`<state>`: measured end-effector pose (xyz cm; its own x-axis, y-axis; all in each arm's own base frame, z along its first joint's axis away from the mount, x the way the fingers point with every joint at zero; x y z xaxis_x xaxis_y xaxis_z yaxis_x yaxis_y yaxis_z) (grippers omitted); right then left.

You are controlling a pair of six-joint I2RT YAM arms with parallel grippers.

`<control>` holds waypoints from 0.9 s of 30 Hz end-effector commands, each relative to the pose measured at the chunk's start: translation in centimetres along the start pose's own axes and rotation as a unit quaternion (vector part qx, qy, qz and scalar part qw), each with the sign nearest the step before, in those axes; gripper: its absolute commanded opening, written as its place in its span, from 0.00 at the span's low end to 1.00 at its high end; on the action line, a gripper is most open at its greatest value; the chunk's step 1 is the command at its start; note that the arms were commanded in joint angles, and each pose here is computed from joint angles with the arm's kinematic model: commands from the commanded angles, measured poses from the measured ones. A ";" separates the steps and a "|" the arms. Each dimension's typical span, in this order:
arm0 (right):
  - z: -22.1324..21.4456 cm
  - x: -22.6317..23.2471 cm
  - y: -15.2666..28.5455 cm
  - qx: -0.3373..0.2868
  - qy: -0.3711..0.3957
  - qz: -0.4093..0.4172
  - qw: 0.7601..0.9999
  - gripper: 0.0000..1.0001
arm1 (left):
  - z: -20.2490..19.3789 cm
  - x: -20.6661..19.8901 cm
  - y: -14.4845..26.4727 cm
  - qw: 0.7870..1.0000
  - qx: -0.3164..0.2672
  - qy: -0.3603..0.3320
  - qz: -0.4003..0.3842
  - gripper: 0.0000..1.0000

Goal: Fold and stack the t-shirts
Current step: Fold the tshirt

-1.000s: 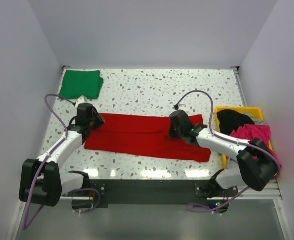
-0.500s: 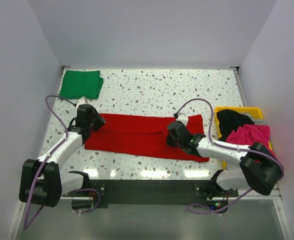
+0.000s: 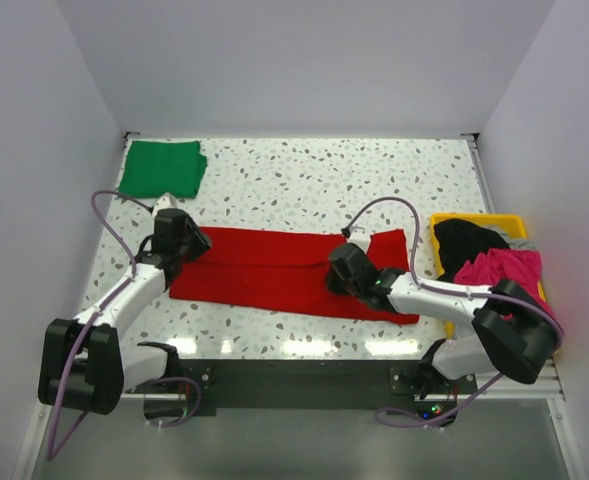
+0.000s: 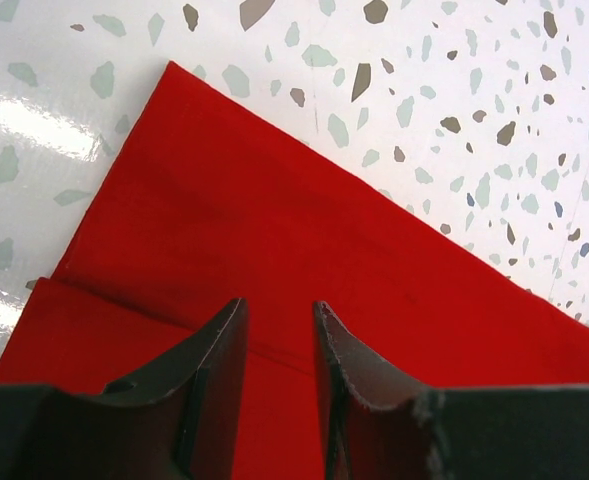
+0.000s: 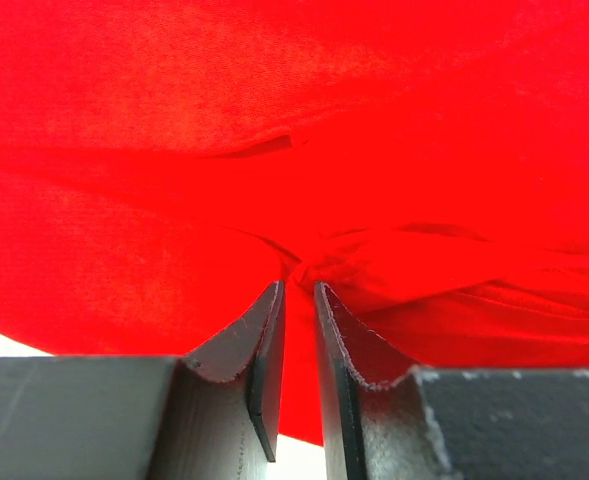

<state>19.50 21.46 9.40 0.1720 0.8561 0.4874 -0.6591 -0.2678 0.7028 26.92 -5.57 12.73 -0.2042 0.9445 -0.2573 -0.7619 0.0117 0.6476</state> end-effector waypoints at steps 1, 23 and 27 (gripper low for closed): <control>1.9 2.9 0.9 -0.040 -0.012 0.037 0.998 0.22 | 0.9 -0.5 0.1 0.999 -0.028 -0.014 -0.020 0.36; 9.4 -2.4 -0.5 -0.025 0.068 -0.171 0.983 0.32 | 1.2 -1.0 0.3 0.999 -0.026 -0.017 -0.031 0.36; 8.3 -3.2 -1.1 -0.009 0.065 -0.175 0.982 0.31 | 1.1 -0.9 0.3 0.999 -0.025 -0.018 -0.030 0.36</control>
<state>26.02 15.22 11.81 0.3072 0.9405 0.1451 -0.5974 0.0719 0.7987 26.91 -5.75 12.79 -0.1757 0.9499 -0.2586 -0.7639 0.0342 0.6445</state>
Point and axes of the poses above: each gripper's point midway between its finger pads, its own y axis back along the fingers, its own x axis along the line the jaws close on, z = x × y, the point moved 7 cm from there along y, back along the fingers, and after that the axes turned 15 degrees about -y, right-handed, at the moved point
